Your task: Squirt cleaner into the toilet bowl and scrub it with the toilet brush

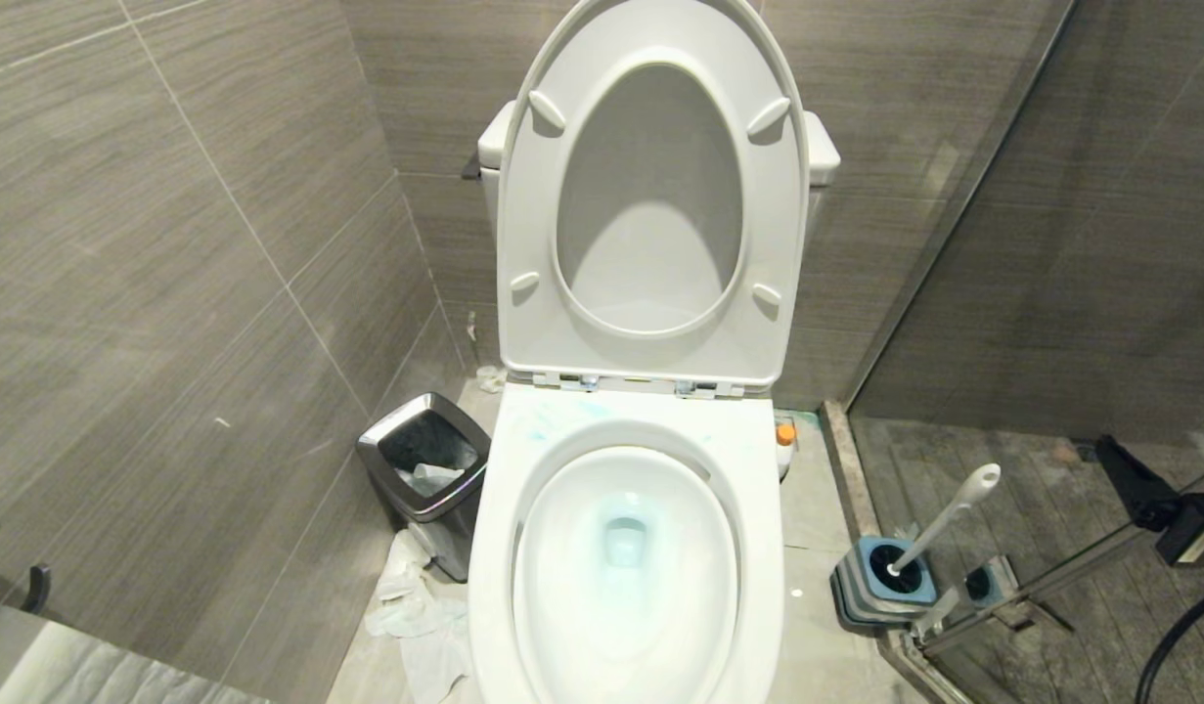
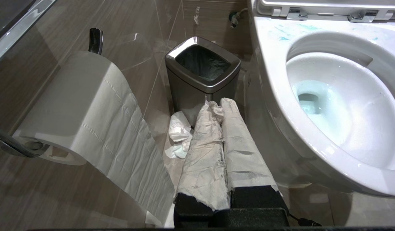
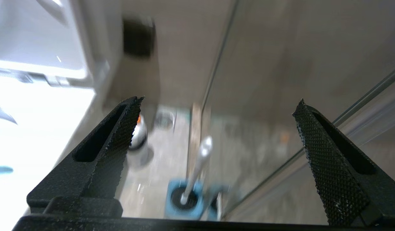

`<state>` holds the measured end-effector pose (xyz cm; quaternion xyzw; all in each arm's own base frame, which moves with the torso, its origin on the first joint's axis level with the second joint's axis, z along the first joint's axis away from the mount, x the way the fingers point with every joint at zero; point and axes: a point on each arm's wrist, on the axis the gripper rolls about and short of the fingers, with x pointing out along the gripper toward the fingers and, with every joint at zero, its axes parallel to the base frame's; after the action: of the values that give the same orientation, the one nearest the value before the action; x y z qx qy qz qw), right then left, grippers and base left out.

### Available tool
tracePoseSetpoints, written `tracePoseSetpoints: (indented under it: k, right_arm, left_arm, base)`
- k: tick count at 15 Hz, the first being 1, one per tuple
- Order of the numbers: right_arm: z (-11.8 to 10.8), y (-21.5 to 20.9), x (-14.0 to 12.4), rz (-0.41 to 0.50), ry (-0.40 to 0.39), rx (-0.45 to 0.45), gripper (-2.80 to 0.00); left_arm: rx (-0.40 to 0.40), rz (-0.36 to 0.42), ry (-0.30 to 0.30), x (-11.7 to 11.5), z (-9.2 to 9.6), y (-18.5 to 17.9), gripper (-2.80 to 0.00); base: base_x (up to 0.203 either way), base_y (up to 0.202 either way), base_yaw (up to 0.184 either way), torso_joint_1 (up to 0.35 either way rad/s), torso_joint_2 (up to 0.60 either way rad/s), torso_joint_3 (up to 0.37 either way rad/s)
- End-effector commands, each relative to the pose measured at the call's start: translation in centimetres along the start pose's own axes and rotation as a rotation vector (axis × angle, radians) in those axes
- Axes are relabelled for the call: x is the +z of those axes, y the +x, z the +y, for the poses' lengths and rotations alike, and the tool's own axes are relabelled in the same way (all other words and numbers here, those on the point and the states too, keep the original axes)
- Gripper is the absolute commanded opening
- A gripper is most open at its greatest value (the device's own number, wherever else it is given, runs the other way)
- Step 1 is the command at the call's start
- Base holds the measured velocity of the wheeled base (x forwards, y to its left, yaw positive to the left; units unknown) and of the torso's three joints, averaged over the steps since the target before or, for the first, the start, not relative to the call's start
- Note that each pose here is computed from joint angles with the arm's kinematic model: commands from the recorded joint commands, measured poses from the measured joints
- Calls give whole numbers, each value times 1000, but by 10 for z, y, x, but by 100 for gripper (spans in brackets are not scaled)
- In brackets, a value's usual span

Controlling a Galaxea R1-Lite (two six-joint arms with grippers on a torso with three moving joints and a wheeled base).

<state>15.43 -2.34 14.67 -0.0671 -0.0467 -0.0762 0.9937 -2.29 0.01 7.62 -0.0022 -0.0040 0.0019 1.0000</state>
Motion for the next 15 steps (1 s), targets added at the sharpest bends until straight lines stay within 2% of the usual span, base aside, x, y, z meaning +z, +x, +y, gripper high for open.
tracePoseSetpoints:
  k: [1,6,10,15]
  right_arm:
    - [-3,-28,24,-152,-21,-5,0]
    - [-3,-84,37,-222,-65,6,0]
    - [-2,-126,30,-254,-99,0,0]
    - [-2,-149,28,-344,-112,-18,0]
  left_arm:
    - [1,7,-2,-2,0,1,-280]
    - [1,7,-2,-2,0,1,-280]
    - [1,8,-2,-2,0,1,-280]
    - [1,7,0,-2,0,1,-280]
  base:
    - [0,0,0,0,0,0]
    - [0,0,0,0,0,0]
    - [0,0,0,0,0,0]
    - [0,0,0,0,0,0]
